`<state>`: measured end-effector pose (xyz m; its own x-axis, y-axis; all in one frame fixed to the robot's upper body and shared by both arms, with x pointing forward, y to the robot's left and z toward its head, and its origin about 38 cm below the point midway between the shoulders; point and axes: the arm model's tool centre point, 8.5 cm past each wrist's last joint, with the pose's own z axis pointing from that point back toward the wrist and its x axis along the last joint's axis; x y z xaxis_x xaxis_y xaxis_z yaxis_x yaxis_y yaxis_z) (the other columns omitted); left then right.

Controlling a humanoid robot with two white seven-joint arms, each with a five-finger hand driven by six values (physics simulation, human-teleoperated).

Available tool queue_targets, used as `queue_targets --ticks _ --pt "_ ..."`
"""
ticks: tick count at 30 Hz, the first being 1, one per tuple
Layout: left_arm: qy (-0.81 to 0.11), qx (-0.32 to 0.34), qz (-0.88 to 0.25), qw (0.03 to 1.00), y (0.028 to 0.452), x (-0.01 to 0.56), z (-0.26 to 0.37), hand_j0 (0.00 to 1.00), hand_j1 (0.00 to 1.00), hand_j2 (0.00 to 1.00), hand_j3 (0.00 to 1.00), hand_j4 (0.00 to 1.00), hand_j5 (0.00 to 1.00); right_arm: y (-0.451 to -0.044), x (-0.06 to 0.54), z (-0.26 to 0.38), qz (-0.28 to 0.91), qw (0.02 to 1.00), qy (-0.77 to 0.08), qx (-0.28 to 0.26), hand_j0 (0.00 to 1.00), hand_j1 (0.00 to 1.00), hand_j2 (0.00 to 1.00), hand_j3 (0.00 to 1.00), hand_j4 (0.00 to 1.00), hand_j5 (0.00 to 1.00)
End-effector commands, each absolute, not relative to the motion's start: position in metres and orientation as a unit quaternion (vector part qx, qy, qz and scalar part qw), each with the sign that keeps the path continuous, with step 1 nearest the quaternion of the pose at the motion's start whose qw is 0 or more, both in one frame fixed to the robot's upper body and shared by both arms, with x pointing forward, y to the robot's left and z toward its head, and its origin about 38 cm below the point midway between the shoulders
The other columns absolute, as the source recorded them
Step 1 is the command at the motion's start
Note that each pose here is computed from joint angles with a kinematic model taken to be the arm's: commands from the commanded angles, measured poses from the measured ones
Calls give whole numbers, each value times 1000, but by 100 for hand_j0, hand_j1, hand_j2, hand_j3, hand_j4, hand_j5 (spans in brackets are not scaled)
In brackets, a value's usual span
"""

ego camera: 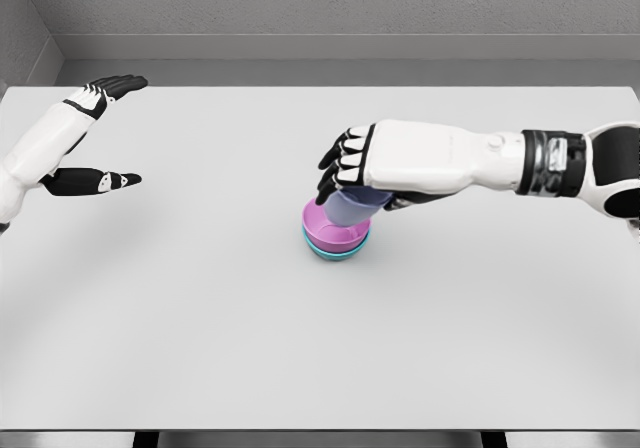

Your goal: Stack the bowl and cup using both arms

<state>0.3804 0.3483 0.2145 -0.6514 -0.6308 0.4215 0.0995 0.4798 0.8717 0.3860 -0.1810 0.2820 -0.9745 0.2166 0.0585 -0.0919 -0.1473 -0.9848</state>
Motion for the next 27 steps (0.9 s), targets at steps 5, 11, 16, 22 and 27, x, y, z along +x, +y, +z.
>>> queue_targets --ticks 5,11,16,22,27 --pt "-774 170 -477 381 348 380 215 100 100 100 100 100 100 -178 396 273 755 115 -643 -50 71 71 71 71 71 71" --pt "-773 170 -478 381 348 380 214 100 100 100 100 100 100 -178 397 268 758 122 -640 -47 71 71 71 71 71 71" --pt "-773 170 -478 380 348 380 215 100 100 100 100 100 100 -170 397 263 761 115 -637 -43 72 72 72 72 72 72" --pt "-773 169 -478 381 347 380 214 100 100 100 100 100 100 -175 402 258 764 125 -632 -49 87 87 87 87 87 87" --pt "-773 169 -479 380 347 380 214 100 100 100 100 100 100 -176 403 259 763 126 -632 -50 100 100 100 100 100 100"
